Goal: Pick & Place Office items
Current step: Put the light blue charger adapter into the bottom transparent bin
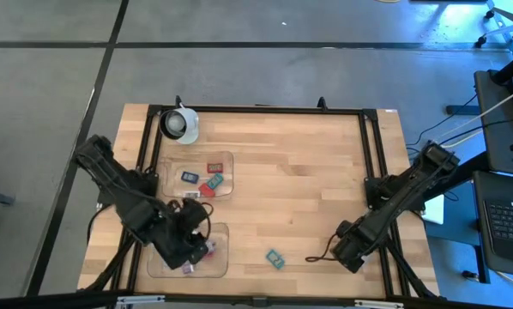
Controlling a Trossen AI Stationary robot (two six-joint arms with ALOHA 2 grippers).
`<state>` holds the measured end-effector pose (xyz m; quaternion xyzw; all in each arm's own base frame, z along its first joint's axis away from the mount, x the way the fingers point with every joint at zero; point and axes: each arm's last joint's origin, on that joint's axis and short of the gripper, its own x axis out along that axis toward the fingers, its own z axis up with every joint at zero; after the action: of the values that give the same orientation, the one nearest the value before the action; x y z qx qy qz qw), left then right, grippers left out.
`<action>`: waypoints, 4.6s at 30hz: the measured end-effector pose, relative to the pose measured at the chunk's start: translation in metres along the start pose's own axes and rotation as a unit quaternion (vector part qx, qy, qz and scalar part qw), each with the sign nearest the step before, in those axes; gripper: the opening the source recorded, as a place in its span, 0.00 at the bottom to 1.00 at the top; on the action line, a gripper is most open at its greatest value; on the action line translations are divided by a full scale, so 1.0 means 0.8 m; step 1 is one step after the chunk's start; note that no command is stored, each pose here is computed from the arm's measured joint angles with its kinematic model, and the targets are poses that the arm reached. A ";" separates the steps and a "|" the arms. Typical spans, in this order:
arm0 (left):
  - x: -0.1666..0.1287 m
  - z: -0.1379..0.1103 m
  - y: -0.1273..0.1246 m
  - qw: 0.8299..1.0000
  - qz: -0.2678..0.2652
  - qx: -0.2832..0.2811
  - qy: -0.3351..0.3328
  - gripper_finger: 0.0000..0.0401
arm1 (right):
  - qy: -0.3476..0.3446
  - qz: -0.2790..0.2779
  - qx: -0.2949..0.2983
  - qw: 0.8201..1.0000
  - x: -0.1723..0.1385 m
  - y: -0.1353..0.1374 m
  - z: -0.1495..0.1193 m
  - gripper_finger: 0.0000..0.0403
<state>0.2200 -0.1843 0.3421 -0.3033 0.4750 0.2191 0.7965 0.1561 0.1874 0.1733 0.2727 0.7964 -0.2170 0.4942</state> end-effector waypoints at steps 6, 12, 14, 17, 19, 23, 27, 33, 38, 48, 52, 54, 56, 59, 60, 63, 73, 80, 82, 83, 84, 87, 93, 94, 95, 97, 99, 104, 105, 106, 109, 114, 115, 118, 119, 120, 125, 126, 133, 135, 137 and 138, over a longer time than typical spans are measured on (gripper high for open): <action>-0.021 0.016 -0.005 0.992 -0.071 -0.016 -0.102 0.54 | 0.003 -0.039 -0.054 0.998 0.026 0.011 0.012 0.83; -0.025 0.028 -0.022 0.980 -0.130 -0.005 -0.149 0.55 | 0.010 -0.034 -0.091 0.995 0.045 0.025 0.021 0.83; -0.026 0.033 -0.028 0.975 -0.150 -0.005 -0.162 0.54 | 0.009 -0.031 -0.101 0.994 0.048 0.028 0.023 0.83; -0.031 0.039 -0.037 0.964 -0.181 -0.001 -0.196 0.54 | 0.008 -0.020 -0.118 0.993 0.051 0.033 0.024 0.80; -0.036 0.044 -0.044 0.953 -0.199 0.005 -0.228 0.54 | 0.006 -0.013 -0.122 0.992 0.051 0.035 0.025 0.77; -0.047 0.052 -0.056 0.929 -0.221 0.028 -0.295 0.54 | 0.006 -0.007 -0.125 0.992 0.051 0.036 0.025 0.68; -0.058 0.058 -0.064 0.907 -0.238 0.052 -0.342 0.54 | 0.006 -0.007 -0.125 0.992 0.051 0.036 0.025 0.56; -0.072 0.064 -0.074 0.880 -0.266 0.079 -0.385 0.53 | 0.006 -0.005 -0.107 0.994 0.051 0.037 0.025 0.52; -0.076 0.065 -0.077 0.870 -0.272 0.114 -0.396 0.53 | -0.022 0.014 -0.108 0.994 0.039 0.048 0.022 0.52; -0.075 0.064 -0.077 0.861 -0.257 0.171 -0.404 0.53 | -0.248 0.150 -0.080 0.954 -0.072 0.070 0.024 0.52; -0.075 0.066 -0.077 0.857 -0.241 0.192 -0.413 0.53 | -0.384 0.191 -0.049 0.902 -0.128 0.063 0.029 0.52; -0.074 0.068 -0.076 0.855 -0.231 0.202 -0.419 0.53 | -0.447 0.199 -0.028 0.872 -0.153 0.057 0.033 0.52; -0.074 0.069 -0.076 0.851 -0.220 0.216 -0.425 0.53 | -0.505 0.211 -0.012 0.837 -0.178 0.053 0.035 0.52; -0.073 0.071 -0.075 0.845 -0.205 0.240 -0.433 0.53 | -0.574 0.226 -0.006 0.787 -0.213 0.052 0.037 0.52; -0.073 0.071 -0.075 0.842 -0.200 0.249 -0.435 0.53 | -0.591 0.233 -0.009 0.772 -0.223 0.054 0.037 0.52; -0.072 0.073 -0.075 0.834 -0.182 0.275 -0.442 0.53 | -0.628 0.259 -0.029 0.734 -0.254 0.060 0.037 0.52; -0.073 0.079 -0.067 0.796 0.001 0.350 -0.494 0.57 | -0.681 0.307 -0.045 0.663 -0.318 0.057 0.041 0.53; -0.069 0.096 -0.060 0.786 0.085 0.352 -0.501 0.66 | -0.721 0.299 -0.039 0.624 -0.359 0.041 0.051 0.53; -0.066 0.105 -0.057 0.788 0.095 0.346 -0.501 0.69 | -0.733 0.298 -0.035 0.611 -0.370 0.036 0.056 0.53; -0.063 0.109 -0.057 0.790 0.101 0.340 -0.501 0.70 | -0.739 0.296 -0.034 0.604 -0.374 0.034 0.058 0.53; -0.060 0.114 -0.056 0.792 0.109 0.332 -0.501 0.71 | -0.745 0.292 -0.033 0.599 -0.379 0.031 0.060 0.53; -0.051 0.127 -0.053 0.794 0.162 0.298 -0.505 0.73 | -0.757 0.285 -0.042 0.587 -0.387 0.026 0.067 0.53; -0.033 0.149 -0.050 0.793 0.210 0.276 -0.501 0.73 | -0.786 0.241 -0.062 0.566 -0.397 0.019 0.075 0.53; -0.031 0.152 -0.049 0.792 0.214 0.278 -0.500 0.73 | -0.789 0.236 -0.067 0.563 -0.398 0.019 0.076 0.53; -0.029 0.154 -0.049 0.791 0.216 0.279 -0.499 0.73 | -0.791 0.234 -0.073 0.560 -0.400 0.018 0.076 0.53; -0.028 0.159 -0.048 0.790 0.219 0.280 -0.500 0.72 | -0.794 0.233 -0.088 0.554 -0.402 0.018 0.077 0.53; -0.029 0.163 -0.047 0.789 0.221 0.275 -0.503 0.72 | -0.794 0.237 -0.104 0.549 -0.404 0.017 0.078 0.53; -0.029 0.171 -0.045 0.791 0.220 0.256 -0.510 0.72 | -0.789 0.250 -0.124 0.547 -0.406 0.016 0.082 0.53; -0.030 0.172 -0.045 0.792 0.217 0.252 -0.513 0.72 | -0.789 0.251 -0.125 0.547 -0.406 0.016 0.082 0.53; -0.031 0.172 -0.045 0.791 0.216 0.250 -0.515 0.72 | -0.788 0.251 -0.126 0.547 -0.406 0.016 0.083 0.53; -0.032 0.174 -0.045 0.790 0.217 0.249 -0.515 0.69 | -0.788 0.250 -0.126 0.548 -0.406 0.016 0.083 0.53; -0.031 0.174 -0.045 0.790 0.216 0.251 -0.515 0.62 | -0.788 0.250 -0.126 0.548 -0.406 0.015 0.083 0.53; -0.031 0.174 -0.045 0.790 0.215 0.252 -0.515 0.61 | -0.788 0.250 -0.126 0.548 -0.406 0.015 0.083 0.53; -0.031 0.173 -0.045 0.791 0.214 0.253 -0.515 0.56 | -0.788 0.249 -0.125 0.548 -0.406 0.015 0.083 0.53; -0.031 0.173 -0.045 0.791 0.213 0.253 -0.515 0.54 | -0.788 0.249 -0.125 0.548 -0.406 0.015 0.083 0.54; -0.031 0.173 -0.045 0.791 0.213 0.253 -0.515 0.52 | -0.788 0.249 -0.125 0.548 -0.406 0.015 0.083 0.54; -0.031 0.173 -0.045 0.790 0.220 0.252 -0.514 0.44 | -0.786 0.257 -0.115 0.550 -0.406 0.015 0.083 0.57; -0.031 0.173 -0.045 0.789 0.222 0.251 -0.514 0.43 | -0.786 0.259 -0.112 0.551 -0.406 0.015 0.083 0.57; -0.031 0.173 -0.044 0.789 0.225 0.251 -0.514 0.40 | -0.780 0.271 -0.101 0.554 -0.405 0.015 0.084 0.57; -0.032 0.173 -0.044 0.787 0.229 0.257 -0.512 0.40 | -0.779 0.275 -0.099 0.555 -0.405 0.015 0.084 0.58; -0.032 0.173 -0.045 0.786 0.229 0.261 -0.511 0.40 | -0.779 0.274 -0.096 0.556 -0.405 0.015 0.084 0.59; -0.032 0.173 -0.045 0.786 0.228 0.262 -0.512 0.39 | -0.779 0.273 -0.096 0.556 -0.405 0.015 0.084 0.60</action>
<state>0.3178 -0.1157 0.4251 0.1902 0.0923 0.3844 0.8986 0.3262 0.0837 0.4378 0.1526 0.0037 -0.1217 0.9808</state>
